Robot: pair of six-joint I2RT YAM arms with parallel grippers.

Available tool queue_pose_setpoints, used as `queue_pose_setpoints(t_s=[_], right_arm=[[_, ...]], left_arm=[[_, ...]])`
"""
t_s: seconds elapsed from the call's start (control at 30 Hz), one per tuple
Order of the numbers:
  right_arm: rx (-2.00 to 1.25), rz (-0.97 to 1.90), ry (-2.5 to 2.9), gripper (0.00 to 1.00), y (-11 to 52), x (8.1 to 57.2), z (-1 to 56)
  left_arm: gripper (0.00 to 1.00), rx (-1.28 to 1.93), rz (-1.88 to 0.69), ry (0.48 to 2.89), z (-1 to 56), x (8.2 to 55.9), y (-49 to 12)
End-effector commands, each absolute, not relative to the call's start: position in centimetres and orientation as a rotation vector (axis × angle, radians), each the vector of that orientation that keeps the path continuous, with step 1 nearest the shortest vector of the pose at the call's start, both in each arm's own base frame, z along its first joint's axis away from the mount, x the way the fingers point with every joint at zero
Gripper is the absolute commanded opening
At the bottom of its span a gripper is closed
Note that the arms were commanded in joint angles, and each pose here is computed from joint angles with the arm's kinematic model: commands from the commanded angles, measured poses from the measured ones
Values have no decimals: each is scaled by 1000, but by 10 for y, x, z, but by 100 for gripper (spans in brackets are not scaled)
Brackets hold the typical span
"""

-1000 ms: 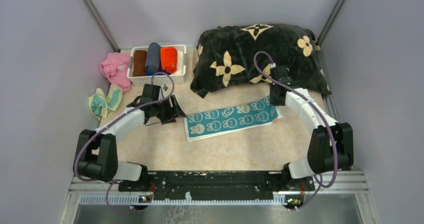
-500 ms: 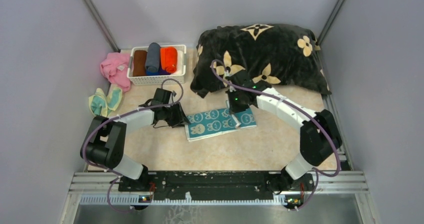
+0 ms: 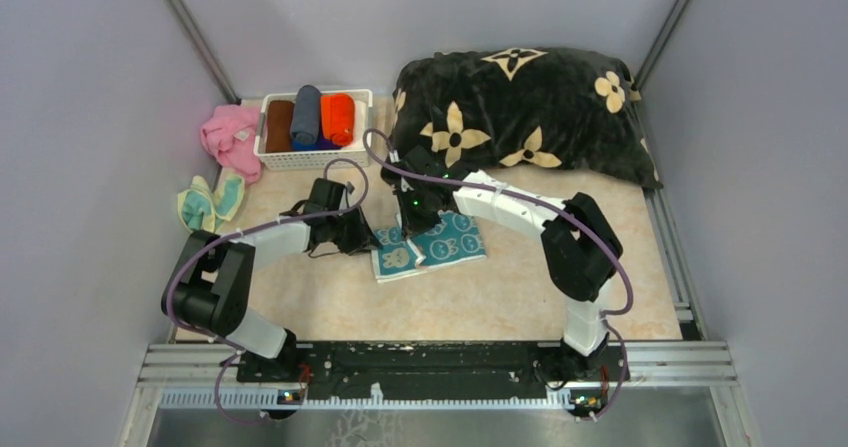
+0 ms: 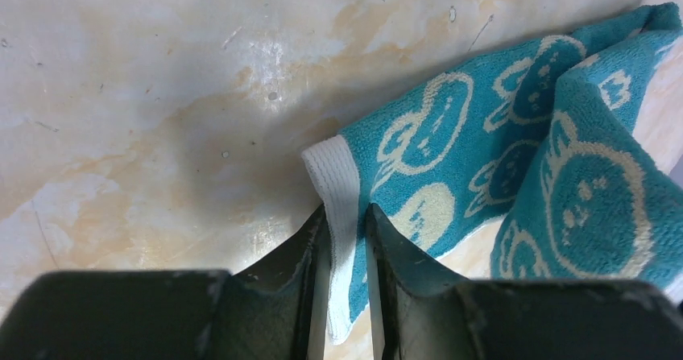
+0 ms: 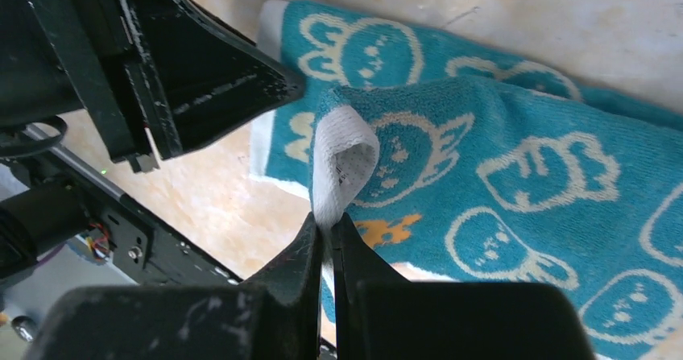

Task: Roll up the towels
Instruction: Fold the towel at the center of the board.

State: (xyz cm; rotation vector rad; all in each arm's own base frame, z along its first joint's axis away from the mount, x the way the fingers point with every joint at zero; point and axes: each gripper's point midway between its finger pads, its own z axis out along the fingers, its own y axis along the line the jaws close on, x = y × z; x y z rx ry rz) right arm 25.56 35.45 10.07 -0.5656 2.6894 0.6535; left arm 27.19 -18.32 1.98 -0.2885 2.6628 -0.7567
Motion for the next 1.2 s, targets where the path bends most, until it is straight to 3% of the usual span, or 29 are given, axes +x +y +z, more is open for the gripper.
queue_pose_setpoints(t_s=[0.0, 0.57, 0.77, 1.0, 1.17], right_arm=[[-521, 789, 2630, 0, 393, 258, 124], [-453, 873, 2658, 0, 429, 265, 86], [-501, 921, 2627, 24, 432, 261, 97], [-524, 943, 2498, 44, 411, 265, 143], [-478, 983, 2422, 50, 369, 269, 158]], left_arm=[[28, -300, -693, 2727, 0, 254, -176], [30, -315, -666, 2741, -5, 247, -173], [41, -358, -556, 2734, -3, 243, -157], [58, -422, -359, 2683, 13, 237, -123], [64, -441, -280, 2610, 41, 242, -109]])
